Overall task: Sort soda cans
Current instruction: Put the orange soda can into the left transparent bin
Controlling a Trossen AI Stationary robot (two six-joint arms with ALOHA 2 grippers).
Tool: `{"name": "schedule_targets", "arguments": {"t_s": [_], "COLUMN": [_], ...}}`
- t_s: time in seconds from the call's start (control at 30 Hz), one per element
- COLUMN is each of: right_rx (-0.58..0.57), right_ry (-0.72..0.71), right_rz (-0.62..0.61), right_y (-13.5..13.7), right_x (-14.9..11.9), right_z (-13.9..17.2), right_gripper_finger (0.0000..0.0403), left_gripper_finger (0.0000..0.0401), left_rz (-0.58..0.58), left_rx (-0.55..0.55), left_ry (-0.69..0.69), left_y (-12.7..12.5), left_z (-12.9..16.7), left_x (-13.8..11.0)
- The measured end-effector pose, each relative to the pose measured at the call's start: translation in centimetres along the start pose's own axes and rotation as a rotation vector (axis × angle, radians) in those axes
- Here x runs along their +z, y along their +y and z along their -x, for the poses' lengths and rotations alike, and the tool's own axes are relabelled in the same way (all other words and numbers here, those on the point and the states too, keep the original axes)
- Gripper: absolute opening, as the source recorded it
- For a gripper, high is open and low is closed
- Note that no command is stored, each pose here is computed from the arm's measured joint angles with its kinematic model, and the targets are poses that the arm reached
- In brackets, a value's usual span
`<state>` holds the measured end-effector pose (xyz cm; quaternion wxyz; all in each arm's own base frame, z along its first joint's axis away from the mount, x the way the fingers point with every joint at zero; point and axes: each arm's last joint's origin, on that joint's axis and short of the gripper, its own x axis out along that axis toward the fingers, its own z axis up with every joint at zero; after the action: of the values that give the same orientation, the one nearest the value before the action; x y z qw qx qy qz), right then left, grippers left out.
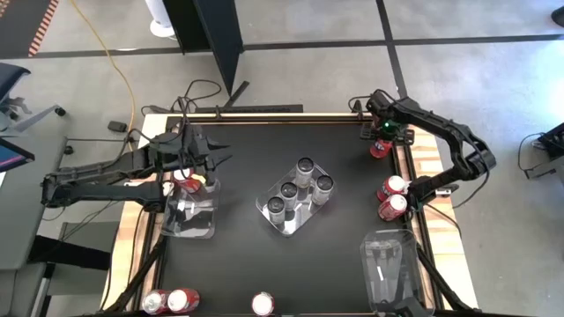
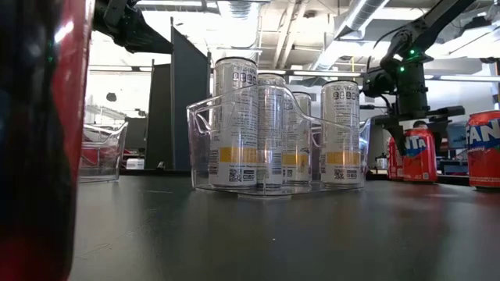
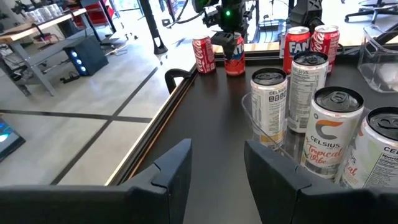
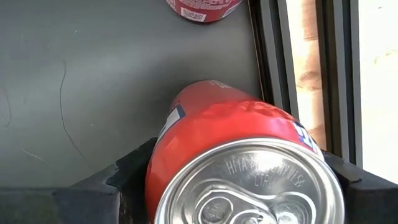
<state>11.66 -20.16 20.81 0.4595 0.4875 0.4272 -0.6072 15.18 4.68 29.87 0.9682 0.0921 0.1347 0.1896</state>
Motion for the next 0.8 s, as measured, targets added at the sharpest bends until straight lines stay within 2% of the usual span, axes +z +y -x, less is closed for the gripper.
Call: {"name": "schedule_targets", "arguments": {"t_s": [0.4,0.8], "right_rx": [0.044,0.192], "right_ry": [-0.036,-0.148], "right_rz": [0.075,0.277], "right_y": [0.4,3.3], "right_x": [-1.4,-4.2], "right_z": [3.0,9.5], "right_gripper_finger": [0.0309,0.0309], "left_gripper_finger": [0.0143,0.0143], "left_rz": [-0.002,0.044], "left_rx": [0.004,0.015], "left_ry": [0.012,-0.011], "left_y": [-0.1,0.0], "left_z": [-0.6,-0.5], "left_x": [-0.1,0.1]}}
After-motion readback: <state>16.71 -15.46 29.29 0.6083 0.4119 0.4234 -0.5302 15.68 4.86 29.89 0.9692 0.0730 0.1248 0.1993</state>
